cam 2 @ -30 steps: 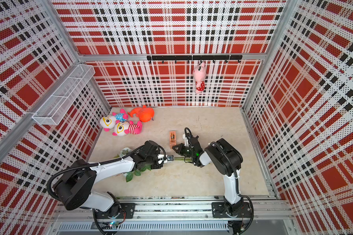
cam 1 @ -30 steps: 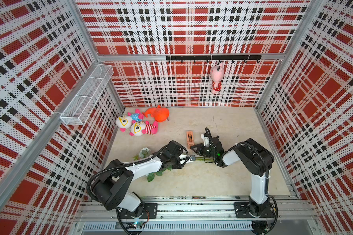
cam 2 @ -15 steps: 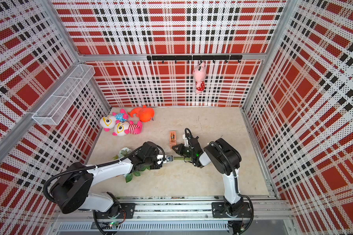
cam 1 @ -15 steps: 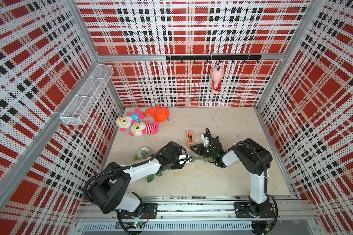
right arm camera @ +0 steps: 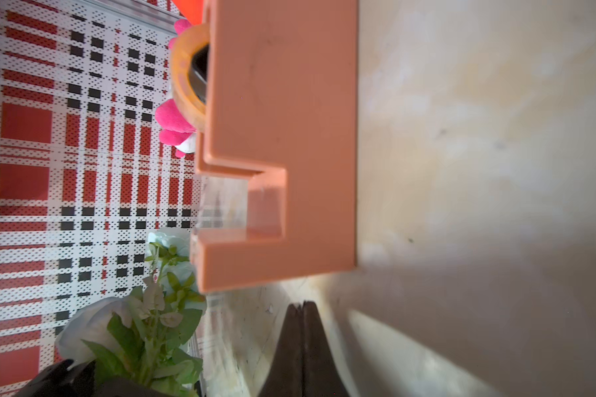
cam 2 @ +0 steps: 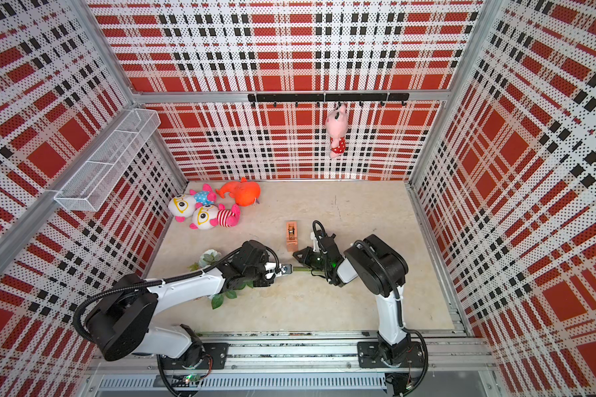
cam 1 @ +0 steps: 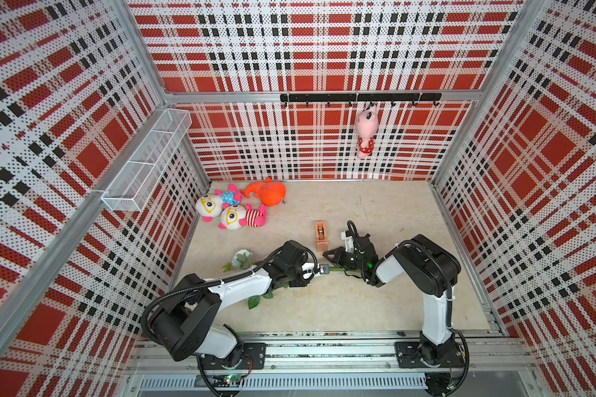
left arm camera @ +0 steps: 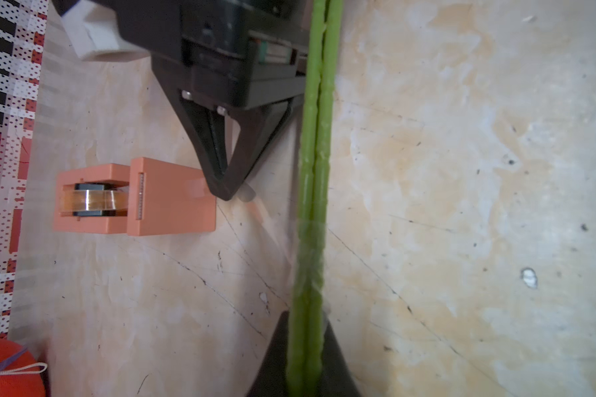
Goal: Wrap bouquets with tape
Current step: Tear off the tape using the Tape Cutter, then wrap the tape around the bouquet.
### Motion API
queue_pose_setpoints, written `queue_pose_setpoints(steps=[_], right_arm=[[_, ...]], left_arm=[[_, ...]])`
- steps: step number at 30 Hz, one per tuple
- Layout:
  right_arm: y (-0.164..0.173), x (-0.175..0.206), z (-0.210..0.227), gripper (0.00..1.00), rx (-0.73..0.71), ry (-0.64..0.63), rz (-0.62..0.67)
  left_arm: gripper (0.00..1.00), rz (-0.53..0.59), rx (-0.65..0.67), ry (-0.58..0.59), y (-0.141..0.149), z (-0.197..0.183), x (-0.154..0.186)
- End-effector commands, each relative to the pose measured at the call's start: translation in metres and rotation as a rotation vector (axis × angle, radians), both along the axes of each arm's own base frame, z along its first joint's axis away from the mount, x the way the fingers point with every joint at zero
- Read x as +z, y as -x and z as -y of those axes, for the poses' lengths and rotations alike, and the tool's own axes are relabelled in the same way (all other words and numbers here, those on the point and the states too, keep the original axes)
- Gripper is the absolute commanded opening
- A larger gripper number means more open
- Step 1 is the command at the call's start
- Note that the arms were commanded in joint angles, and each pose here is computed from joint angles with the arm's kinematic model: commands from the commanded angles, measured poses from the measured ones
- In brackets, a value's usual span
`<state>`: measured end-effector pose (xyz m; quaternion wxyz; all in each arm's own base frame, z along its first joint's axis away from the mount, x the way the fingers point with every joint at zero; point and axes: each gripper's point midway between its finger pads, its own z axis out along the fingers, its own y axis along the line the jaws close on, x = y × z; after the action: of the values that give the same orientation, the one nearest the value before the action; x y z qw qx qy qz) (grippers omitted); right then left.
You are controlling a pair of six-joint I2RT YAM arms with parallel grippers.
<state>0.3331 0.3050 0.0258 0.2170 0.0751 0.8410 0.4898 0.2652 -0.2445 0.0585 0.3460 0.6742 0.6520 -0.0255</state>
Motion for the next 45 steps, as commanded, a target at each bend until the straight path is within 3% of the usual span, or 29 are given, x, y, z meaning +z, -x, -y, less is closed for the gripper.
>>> queue_pose_setpoints(steps=[1, 2, 7, 15, 20, 25, 29, 31, 34, 36, 42, 45], right_arm=[[0.017, -0.008, 0.024, 0.30, -0.015, 0.120, -0.049], [0.016, 0.001, 0.029, 0.39, -0.016, 0.140, -0.027], [0.013, 0.035, 0.060, 0.54, -0.025, 0.204, 0.053], [-0.013, 0.108, 0.135, 0.64, -0.109, 0.330, 0.198], [-0.018, 0.168, 0.205, 0.68, -0.253, 0.477, 0.327], [0.024, 0.267, 0.234, 0.76, -0.360, 0.536, 0.702], [0.079, 0.313, 0.213, 0.81, -0.298, 0.412, 1.031], [0.111, 0.326, 0.189, 0.84, -0.180, 0.272, 1.182], [0.142, 0.324, 0.164, 0.85, -0.063, 0.033, 1.293], [0.145, 0.305, 0.145, 0.85, -0.013, -0.020, 1.293], [0.111, 0.243, 0.080, 0.90, 0.032, 0.237, 1.231], [0.087, 0.227, 0.071, 0.89, -0.007, 0.292, 1.223]], left_arm=[[0.00, 0.080, 0.004, 0.073, -0.009, 0.009, 0.030], [0.00, 0.090, -0.003, 0.089, -0.008, 0.010, 0.036], [0.00, 0.154, -0.025, 0.151, -0.005, 0.013, 0.069], [0.00, 0.182, -0.029, 0.158, -0.007, 0.013, 0.099], [0.00, 0.180, -0.053, 0.197, -0.005, 0.020, 0.120], [0.00, 0.140, -0.023, 0.199, -0.012, 0.024, 0.127], [0.00, 0.104, 0.003, 0.203, -0.020, 0.029, 0.130], [0.00, 0.094, 0.021, 0.218, -0.025, 0.032, 0.135], [0.00, 0.086, 0.055, 0.251, -0.032, 0.037, 0.148], [0.00, 0.085, 0.082, 0.276, -0.038, 0.040, 0.159], [0.00, 0.075, 0.119, 0.336, -0.047, 0.048, 0.187], [0.00, 0.059, 0.124, 0.337, -0.048, 0.051, 0.190]])
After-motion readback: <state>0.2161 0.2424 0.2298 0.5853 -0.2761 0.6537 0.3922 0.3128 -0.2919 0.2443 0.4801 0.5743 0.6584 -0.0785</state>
